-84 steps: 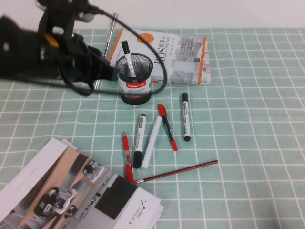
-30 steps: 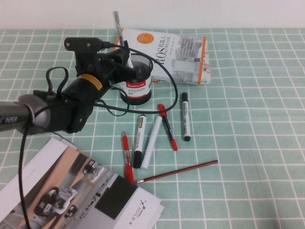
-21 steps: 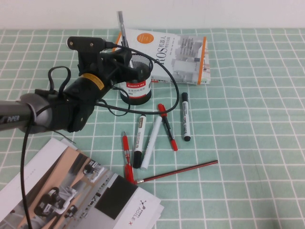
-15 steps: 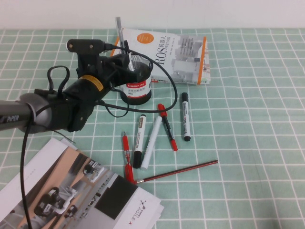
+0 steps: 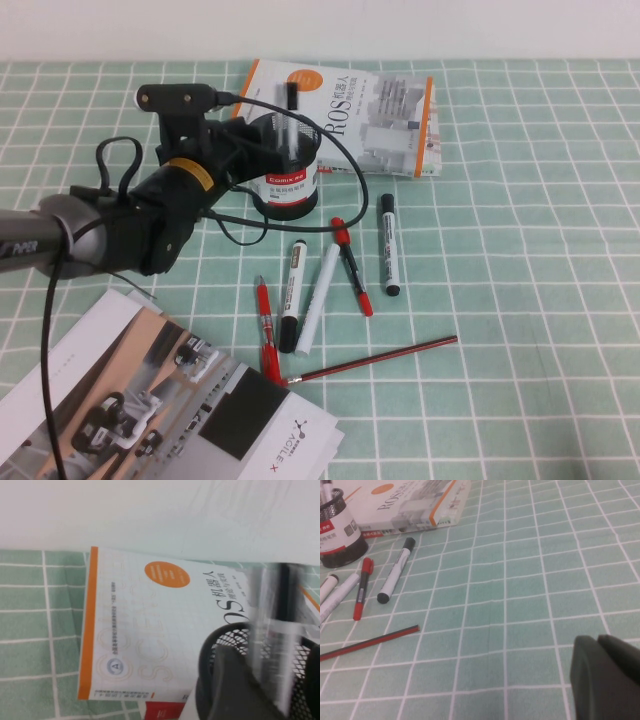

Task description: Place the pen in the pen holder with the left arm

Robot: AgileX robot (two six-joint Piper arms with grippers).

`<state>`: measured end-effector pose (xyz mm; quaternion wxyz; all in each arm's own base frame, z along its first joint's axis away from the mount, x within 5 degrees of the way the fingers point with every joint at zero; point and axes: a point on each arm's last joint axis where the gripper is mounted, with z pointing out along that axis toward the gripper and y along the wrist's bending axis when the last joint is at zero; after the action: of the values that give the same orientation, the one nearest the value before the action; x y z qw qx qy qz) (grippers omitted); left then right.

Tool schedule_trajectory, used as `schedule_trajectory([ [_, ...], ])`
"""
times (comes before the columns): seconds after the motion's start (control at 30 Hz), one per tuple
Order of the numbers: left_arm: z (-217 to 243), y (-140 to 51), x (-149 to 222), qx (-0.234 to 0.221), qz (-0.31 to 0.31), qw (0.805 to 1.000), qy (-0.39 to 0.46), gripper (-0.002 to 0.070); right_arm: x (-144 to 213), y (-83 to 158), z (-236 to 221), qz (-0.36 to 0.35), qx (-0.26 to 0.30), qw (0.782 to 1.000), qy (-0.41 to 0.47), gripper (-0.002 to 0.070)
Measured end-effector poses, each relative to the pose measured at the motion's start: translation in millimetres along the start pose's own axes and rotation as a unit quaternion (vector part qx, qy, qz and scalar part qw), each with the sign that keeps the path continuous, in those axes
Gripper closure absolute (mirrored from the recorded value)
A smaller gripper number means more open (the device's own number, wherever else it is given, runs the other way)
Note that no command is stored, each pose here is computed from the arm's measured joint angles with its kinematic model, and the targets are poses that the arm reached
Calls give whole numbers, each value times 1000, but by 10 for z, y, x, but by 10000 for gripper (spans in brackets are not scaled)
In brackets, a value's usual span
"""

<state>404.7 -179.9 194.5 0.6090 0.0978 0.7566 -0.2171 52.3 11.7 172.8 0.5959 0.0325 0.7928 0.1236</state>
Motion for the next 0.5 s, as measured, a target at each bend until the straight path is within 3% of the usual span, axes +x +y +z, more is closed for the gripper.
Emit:
schedule_trajectory([
  [0.3, -63, -10, -87, -11, 8, 1000, 25, 393, 0, 0, 0, 0, 0, 1000, 0, 696],
  [0.4, -184, -64, -252, -9, 45, 997, 55, 455, 0, 0, 0, 0, 0, 1000, 0, 696],
  [0.5, -364, -161, -456, -10, 85, 993, 87, 595, 0, 0, 0, 0, 0, 1000, 0, 696],
])
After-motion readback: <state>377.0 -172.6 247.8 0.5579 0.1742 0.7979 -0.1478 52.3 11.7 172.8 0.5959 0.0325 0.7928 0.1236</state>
